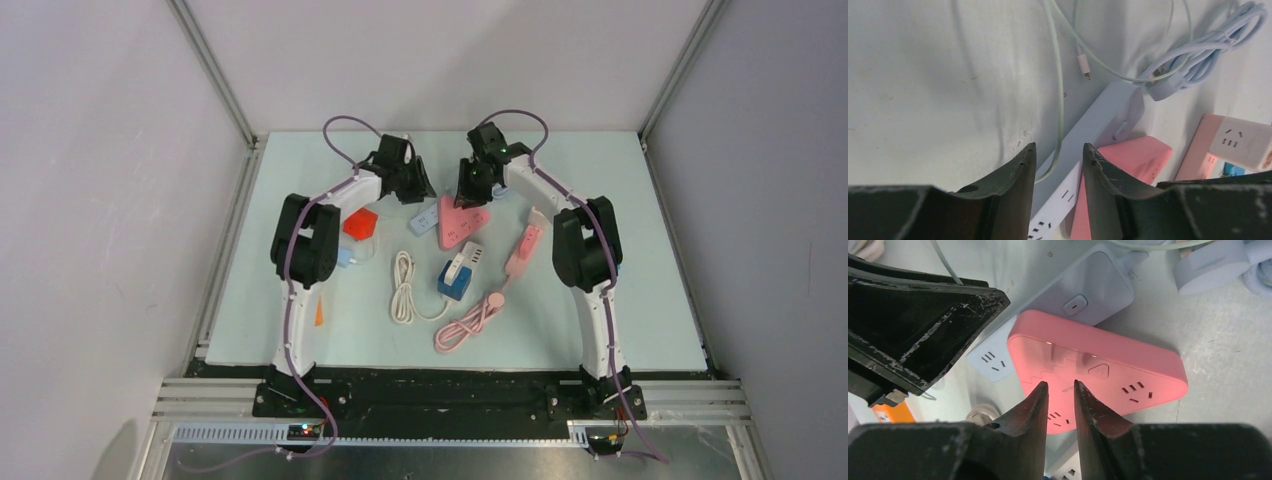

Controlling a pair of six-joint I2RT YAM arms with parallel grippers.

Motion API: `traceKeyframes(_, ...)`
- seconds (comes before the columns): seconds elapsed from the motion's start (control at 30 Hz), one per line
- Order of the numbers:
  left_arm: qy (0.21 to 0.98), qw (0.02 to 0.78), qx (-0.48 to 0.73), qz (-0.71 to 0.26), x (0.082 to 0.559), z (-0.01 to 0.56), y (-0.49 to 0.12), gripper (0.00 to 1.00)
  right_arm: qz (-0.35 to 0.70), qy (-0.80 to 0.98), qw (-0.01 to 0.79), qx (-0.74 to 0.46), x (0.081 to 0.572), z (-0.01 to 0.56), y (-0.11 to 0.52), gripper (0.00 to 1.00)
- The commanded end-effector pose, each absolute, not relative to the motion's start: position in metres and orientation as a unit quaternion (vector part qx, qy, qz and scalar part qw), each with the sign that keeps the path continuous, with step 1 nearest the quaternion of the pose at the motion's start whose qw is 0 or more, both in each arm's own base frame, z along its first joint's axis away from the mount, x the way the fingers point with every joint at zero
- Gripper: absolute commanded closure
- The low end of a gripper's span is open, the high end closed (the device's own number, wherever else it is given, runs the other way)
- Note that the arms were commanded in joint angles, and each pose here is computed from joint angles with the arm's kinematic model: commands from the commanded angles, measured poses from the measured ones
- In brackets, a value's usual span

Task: Insert the plug
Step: Press the plug into the socket.

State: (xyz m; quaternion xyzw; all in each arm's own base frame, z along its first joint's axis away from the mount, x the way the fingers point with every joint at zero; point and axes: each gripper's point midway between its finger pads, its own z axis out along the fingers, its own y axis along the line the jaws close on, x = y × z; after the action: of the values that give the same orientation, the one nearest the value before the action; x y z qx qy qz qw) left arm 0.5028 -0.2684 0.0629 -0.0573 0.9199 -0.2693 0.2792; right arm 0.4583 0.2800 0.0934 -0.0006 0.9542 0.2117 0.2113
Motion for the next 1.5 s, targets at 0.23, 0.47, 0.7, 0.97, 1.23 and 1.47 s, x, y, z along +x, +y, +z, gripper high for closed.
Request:
traceKeyframes(0.23,0.922,0.258,-0.064,-0.281,0.503,0.051,-0.281,0.6,0.181,0.952,0.244,-0.039,0.475,0.079,0.282,0.73)
traceKeyframes(0.47,0.929,0.231,-0.057,-0.283,0.49,0.037,-0.281,0.64,0.131,0.963,0.223,-0.071,0.459,0.056,0.284,0.72)
traceKeyframes(0.7,0.93,0.211,-0.048,-0.296,0.48,0.033,-0.285,0.66,0.085,0.973,0.194,-0.094,0.446,0.03,0.284,0.7)
traceKeyframes(0.97,0.932,0.181,-0.034,-0.312,0.464,0.027,-0.291,0.68,0.017,0.98,0.178,-0.081,0.447,0.01,0.273,0.52)
traceKeyframes(1.23,0.932,0.166,-0.021,-0.321,0.453,0.024,-0.298,0.69,0.012,0.979,0.188,-0.081,0.452,0.005,0.278,0.59)
traceKeyframes(1.47,0.932,0.145,-0.01,-0.332,0.439,0.02,-0.305,0.71,0.048,0.965,0.247,-0.071,0.469,0.037,0.291,0.63)
